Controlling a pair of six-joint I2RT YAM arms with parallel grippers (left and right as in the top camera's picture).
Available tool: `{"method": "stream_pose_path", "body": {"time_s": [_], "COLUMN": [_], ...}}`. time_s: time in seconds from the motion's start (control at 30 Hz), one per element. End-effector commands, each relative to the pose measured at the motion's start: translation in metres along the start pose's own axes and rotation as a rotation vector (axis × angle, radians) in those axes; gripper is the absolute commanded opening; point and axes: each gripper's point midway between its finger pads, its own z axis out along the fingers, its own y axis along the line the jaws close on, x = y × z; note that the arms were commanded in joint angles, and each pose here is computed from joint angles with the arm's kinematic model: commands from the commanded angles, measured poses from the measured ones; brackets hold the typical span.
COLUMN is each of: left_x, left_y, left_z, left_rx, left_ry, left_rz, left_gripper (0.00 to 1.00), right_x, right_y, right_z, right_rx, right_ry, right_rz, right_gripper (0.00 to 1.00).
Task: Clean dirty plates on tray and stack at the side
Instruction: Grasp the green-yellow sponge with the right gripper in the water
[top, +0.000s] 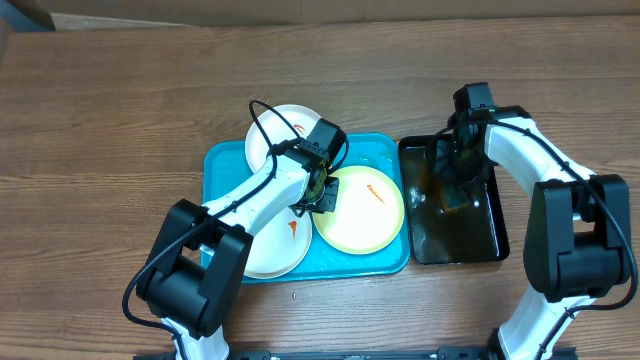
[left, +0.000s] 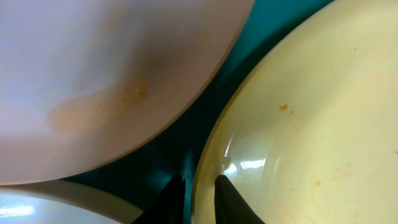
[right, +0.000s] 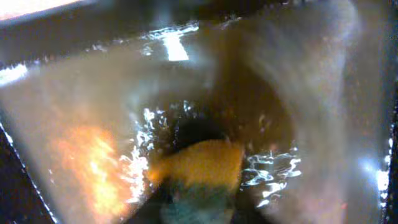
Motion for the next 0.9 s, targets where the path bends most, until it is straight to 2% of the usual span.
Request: {"method": "stream_pose_path", "body": {"time_s": [0.0,0.13,0.33,0.8,0.87], "left_x": [0.004,0.004,0.004,0.004,0.004], "left_y": [0.0,0.0,0.0,0.0,0.0], "left_z": [0.004,0.004,0.004,0.004,0.004], "left_rx": [0.0,0.0,0.0,0.0,0.0], "left_ry": [0.016,0.016,0.015,0.016,0.016], "left_rz": [0.019,0.019,0.019,0.019,0.019], "left_gripper": [0.19,0.2,0.2,0.24,0.23], "right_x": [-0.004,0.002,0.019,0.034,0.034], "right_y": [0.003,0.002,-0.002,-0.003,-0.003], "right_z": [-0.009,-0.022,-0.023,-0.007,-0.007], "right_rx": [0.001,0.014,0.032,0.028,0.028], "right_ry": [-0.004,0.043,0.114,0.142,0.143], "right_rz": [-0.007,-0.003,0.001,-0.001,-0.001], "right_gripper": [0.56,0.57,0.52,0.52,0.48]}}
